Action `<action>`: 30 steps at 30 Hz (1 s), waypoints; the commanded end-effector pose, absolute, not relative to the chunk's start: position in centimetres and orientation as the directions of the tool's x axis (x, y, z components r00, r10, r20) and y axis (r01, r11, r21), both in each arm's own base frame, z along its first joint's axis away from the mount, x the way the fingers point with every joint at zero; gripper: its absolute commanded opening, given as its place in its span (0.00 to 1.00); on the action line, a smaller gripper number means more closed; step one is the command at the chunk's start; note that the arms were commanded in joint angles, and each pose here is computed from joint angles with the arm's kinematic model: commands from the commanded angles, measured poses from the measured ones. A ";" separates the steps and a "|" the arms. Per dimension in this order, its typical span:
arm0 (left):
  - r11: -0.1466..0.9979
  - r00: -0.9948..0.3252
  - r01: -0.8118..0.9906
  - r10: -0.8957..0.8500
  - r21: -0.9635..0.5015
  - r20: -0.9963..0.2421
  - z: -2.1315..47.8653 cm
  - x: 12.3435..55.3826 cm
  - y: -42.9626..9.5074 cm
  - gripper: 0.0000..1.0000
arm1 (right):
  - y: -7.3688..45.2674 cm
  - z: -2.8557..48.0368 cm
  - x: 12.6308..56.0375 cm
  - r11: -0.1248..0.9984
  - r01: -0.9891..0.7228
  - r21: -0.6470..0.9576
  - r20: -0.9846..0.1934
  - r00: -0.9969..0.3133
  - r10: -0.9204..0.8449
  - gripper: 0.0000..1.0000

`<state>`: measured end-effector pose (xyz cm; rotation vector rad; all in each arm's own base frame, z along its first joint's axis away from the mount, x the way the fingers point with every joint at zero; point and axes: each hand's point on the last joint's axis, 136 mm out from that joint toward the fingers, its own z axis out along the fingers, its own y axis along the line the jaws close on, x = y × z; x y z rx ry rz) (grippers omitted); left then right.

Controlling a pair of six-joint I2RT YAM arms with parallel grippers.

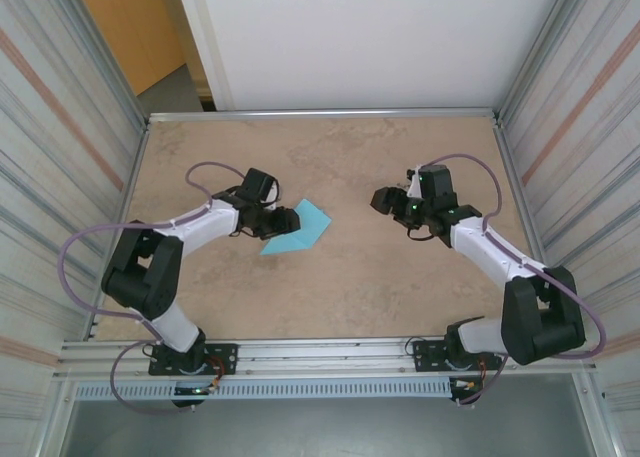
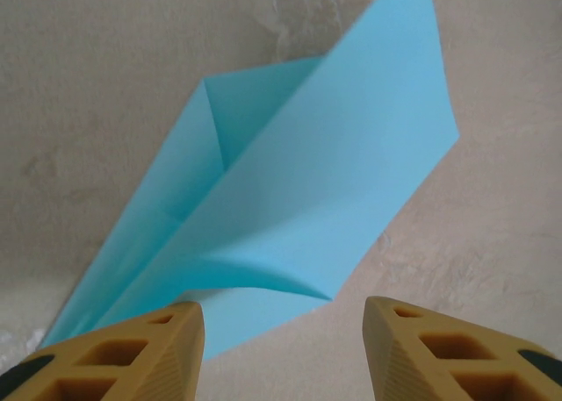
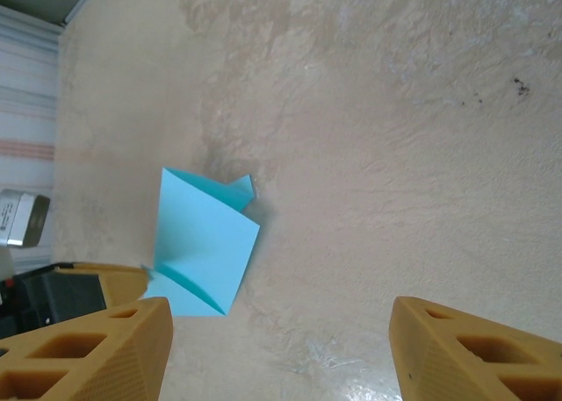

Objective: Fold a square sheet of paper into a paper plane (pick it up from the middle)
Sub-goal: Fold the wing for the fifth time at the center of the table.

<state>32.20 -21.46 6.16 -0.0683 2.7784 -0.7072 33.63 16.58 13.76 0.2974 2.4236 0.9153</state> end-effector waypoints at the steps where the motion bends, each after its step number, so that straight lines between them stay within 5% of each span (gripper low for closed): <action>1: 0.871 -0.961 0.011 -0.126 -0.491 -0.246 5.7 33.3 -21.5 0.51 | 17.4 13.8 34.1 0.745 0.017 0.667 -0.400 -0.835 0.378 0.66; 14: 0.830 -0.963 -0.172 -0.255 -0.530 -0.087 2.0 32.8 -21.0 0.51 | 21.6 11.2 32.4 0.718 0.079 0.691 -0.281 -0.887 0.367 0.65; 22: 0.645 -0.916 -0.340 -0.392 -0.685 0.085 1.5 31.0 -23.2 0.44 | 26.8 7.1 29.9 0.681 0.216 0.700 -0.083 -0.922 0.378 0.62; 30: 0.659 -0.907 -0.369 -0.408 -0.655 0.101 0.6 30.2 -22.6 0.43 | 30.9 5.7 29.4 0.687 0.203 0.698 -0.051 -0.942 0.331 0.55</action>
